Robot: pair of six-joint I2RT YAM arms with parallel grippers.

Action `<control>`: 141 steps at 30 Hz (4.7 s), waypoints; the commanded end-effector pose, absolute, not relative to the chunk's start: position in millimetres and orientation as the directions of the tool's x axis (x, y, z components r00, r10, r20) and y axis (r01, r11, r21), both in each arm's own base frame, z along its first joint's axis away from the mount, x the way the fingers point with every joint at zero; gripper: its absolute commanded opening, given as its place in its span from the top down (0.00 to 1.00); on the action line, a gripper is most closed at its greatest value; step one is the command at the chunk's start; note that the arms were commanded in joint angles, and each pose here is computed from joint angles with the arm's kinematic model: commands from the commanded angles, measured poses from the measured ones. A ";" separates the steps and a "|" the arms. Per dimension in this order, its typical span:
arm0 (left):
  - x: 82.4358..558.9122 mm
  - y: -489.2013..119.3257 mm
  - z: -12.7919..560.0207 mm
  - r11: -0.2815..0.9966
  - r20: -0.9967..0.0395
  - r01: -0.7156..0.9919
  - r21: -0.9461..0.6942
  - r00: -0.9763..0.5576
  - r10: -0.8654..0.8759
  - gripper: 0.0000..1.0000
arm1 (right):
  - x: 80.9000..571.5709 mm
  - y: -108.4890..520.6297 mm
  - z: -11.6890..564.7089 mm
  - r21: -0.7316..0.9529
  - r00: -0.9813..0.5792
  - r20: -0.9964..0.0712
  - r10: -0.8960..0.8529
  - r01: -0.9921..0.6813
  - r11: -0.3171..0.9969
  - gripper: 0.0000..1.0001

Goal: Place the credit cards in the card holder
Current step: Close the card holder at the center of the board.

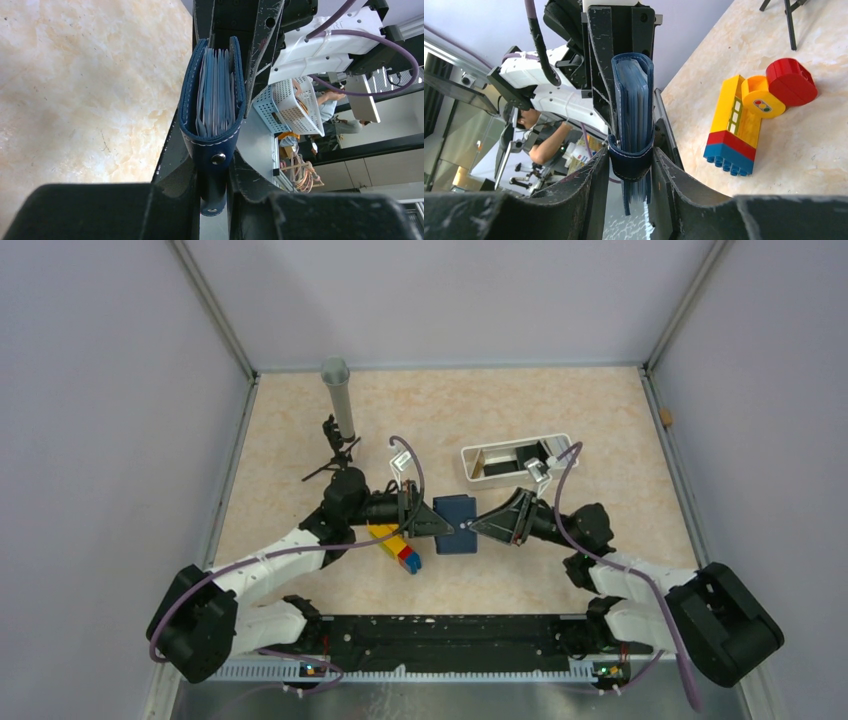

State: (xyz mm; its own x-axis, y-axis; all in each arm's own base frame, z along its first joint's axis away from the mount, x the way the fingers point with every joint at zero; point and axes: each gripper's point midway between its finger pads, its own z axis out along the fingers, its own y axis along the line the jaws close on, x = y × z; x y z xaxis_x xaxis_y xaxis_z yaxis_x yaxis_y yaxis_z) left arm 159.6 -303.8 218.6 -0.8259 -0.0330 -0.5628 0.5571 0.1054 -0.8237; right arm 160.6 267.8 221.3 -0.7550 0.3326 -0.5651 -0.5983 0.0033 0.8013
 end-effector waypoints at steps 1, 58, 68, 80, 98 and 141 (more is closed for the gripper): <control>161.2 -299.3 199.6 0.154 -0.546 0.536 -0.830 -0.837 -0.028 1.00 | 139.3 271.3 272.5 0.658 -0.665 -0.669 0.331 -0.737 -0.153 0.65; 209.9 -303.8 106.4 0.550 -0.320 0.229 -0.803 -0.944 -0.074 1.00 | 188.6 306.7 179.1 0.738 -0.718 -0.670 0.186 -0.621 0.262 0.41; 210.1 -289.3 71.1 0.716 -0.274 0.155 -0.681 -0.960 -0.053 1.00 | 213.7 283.2 120.0 0.723 -0.766 -0.609 0.207 -0.429 0.541 0.30; 211.0 -275.7 55.9 0.866 -0.246 0.143 -0.479 -0.969 0.024 1.00 | 217.1 278.3 86.2 0.697 -0.806 -0.555 0.207 -0.315 0.644 0.41; 206.2 -271.8 46.4 0.934 -0.166 0.146 -0.325 -0.981 0.096 1.00 | 224.6 303.6 61.8 0.574 -0.806 -0.568 0.167 -0.243 0.782 0.59; 206.0 -269.8 41.8 0.940 -0.157 0.151 -0.306 -0.982 0.106 1.00 | 225.7 300.4 63.6 0.513 -0.791 -0.592 0.151 -0.226 0.828 0.90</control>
